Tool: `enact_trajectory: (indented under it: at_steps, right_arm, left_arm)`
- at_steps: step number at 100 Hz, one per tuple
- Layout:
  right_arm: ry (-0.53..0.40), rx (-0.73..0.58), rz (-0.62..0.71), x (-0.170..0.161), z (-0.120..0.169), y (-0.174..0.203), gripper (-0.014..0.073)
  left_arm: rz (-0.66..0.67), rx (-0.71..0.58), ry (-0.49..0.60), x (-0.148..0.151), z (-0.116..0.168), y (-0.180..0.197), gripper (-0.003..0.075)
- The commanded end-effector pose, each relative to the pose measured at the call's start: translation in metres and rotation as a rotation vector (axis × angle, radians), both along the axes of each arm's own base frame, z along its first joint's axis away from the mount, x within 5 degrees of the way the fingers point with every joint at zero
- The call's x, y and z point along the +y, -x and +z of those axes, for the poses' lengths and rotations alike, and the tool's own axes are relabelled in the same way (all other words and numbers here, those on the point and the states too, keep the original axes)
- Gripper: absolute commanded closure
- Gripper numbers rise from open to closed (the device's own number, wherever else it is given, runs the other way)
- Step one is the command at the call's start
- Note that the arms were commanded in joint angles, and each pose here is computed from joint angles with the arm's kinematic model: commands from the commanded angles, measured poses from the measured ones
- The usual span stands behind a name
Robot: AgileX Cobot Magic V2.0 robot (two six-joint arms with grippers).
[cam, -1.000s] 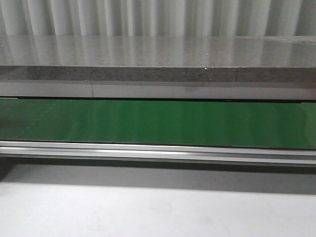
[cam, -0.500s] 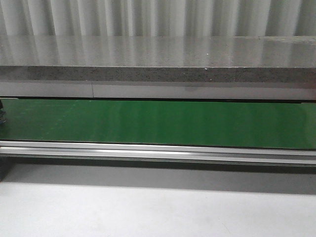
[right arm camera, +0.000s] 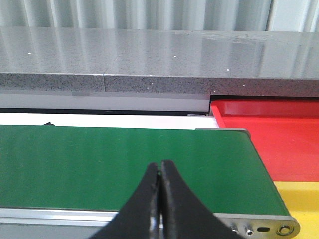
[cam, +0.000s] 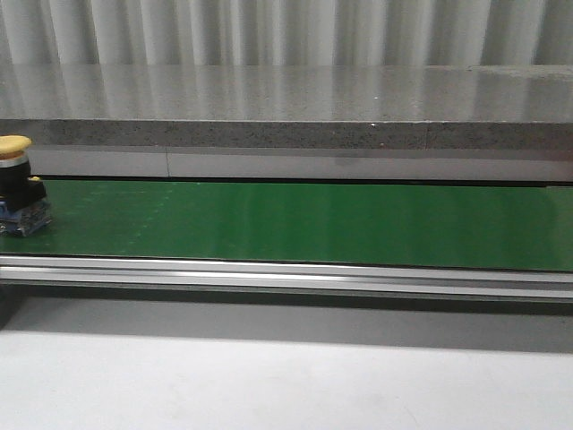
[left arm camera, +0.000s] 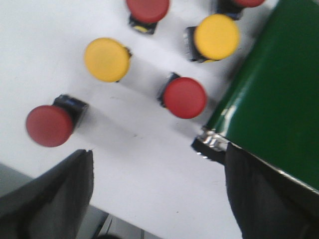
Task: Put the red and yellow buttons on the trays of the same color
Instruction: 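Grasp a red mushroom button from the cluster with the left gripper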
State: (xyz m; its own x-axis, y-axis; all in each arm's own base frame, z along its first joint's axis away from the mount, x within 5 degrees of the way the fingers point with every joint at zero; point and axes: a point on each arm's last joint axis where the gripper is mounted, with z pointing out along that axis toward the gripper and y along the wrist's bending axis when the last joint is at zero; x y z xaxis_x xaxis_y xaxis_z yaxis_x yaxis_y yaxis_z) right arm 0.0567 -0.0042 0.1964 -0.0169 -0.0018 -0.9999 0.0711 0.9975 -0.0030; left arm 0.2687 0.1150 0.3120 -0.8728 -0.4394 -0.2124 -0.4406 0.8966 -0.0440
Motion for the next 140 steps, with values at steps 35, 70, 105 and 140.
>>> enact_trajectory:
  at_steps: [35,70,105,140]
  right_arm:
    - [0.025,-0.108,0.001,0.000,0.014,0.002,0.0659]
    - [0.025,-0.108,0.001,0.000,0.014,0.002,0.0659]
    - [0.025,-0.108,0.001,0.000,0.014,0.002,0.0659]
    - [0.025,-0.108,0.001,0.000,0.014,0.002,0.0659]
  left_arm:
    - [0.196,0.119,0.028,0.042,-0.028,0.042,0.0195]
    - [0.229,0.167,0.021,0.063,-0.061,0.027,0.0195]
    - [0.232,0.170,0.038,0.075,-0.097,0.008,0.0196]
    - [0.232,0.143,0.026,0.081,-0.110,0.000,0.0335]
